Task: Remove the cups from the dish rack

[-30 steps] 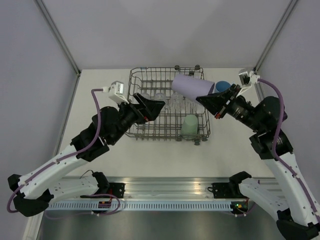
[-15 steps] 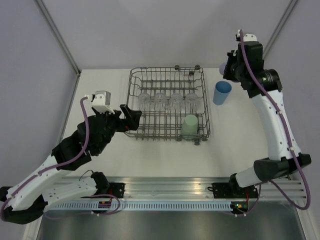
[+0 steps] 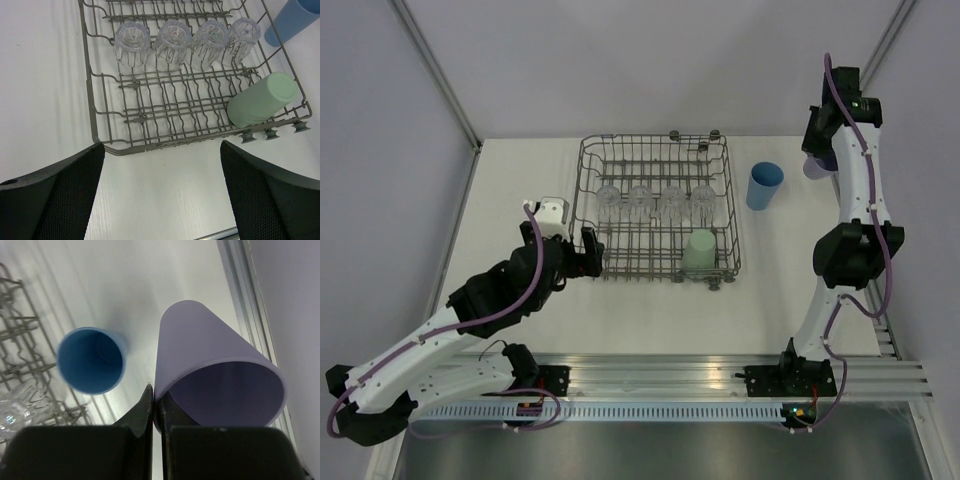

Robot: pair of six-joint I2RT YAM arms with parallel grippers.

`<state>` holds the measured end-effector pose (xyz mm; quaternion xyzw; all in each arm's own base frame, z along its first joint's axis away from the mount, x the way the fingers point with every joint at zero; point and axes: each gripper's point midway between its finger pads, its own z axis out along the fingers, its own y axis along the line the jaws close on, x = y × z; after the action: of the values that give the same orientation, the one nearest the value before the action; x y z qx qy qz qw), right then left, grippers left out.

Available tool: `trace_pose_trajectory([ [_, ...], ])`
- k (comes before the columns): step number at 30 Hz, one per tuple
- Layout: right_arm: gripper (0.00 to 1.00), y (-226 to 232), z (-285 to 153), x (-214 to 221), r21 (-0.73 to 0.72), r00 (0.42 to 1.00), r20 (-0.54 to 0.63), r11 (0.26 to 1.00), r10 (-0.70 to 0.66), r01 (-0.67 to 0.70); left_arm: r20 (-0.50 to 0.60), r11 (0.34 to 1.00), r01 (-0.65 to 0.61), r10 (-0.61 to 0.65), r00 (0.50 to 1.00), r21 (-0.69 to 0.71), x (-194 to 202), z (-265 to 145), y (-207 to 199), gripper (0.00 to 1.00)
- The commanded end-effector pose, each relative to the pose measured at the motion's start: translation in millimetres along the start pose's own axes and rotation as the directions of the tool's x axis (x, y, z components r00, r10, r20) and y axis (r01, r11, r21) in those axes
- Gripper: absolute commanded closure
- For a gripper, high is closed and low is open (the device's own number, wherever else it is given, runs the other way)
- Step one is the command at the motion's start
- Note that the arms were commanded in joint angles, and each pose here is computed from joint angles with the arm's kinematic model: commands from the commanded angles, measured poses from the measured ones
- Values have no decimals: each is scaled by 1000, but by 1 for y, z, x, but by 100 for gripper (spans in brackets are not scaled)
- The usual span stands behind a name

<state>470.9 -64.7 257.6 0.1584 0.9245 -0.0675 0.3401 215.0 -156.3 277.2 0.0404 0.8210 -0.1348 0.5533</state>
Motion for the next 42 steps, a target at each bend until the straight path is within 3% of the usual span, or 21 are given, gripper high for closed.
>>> trace_pose_trajectory([
  [1, 99, -11, 21, 15, 1, 994, -107, 1000, -21, 21, 21, 1000, -21, 21, 1000, 16, -7, -5, 1, 0],
  [8, 100, -7, 75, 44, -17, 970, -238, 999, -46, 43, 15, 999, -20, 20, 1000, 31, -5, -5, -1, 0],
  [22, 100, 10, 115, 61, -76, 952, -302, 996, -58, 37, -7, 999, -38, 38, 999, 23, 0, 1, -4, 0],
  [42, 93, 14, 108, 60, -39, 952, -290, 996, -92, 84, -5, 999, -39, 39, 999, 23, 0, 0, -4, 0],
])
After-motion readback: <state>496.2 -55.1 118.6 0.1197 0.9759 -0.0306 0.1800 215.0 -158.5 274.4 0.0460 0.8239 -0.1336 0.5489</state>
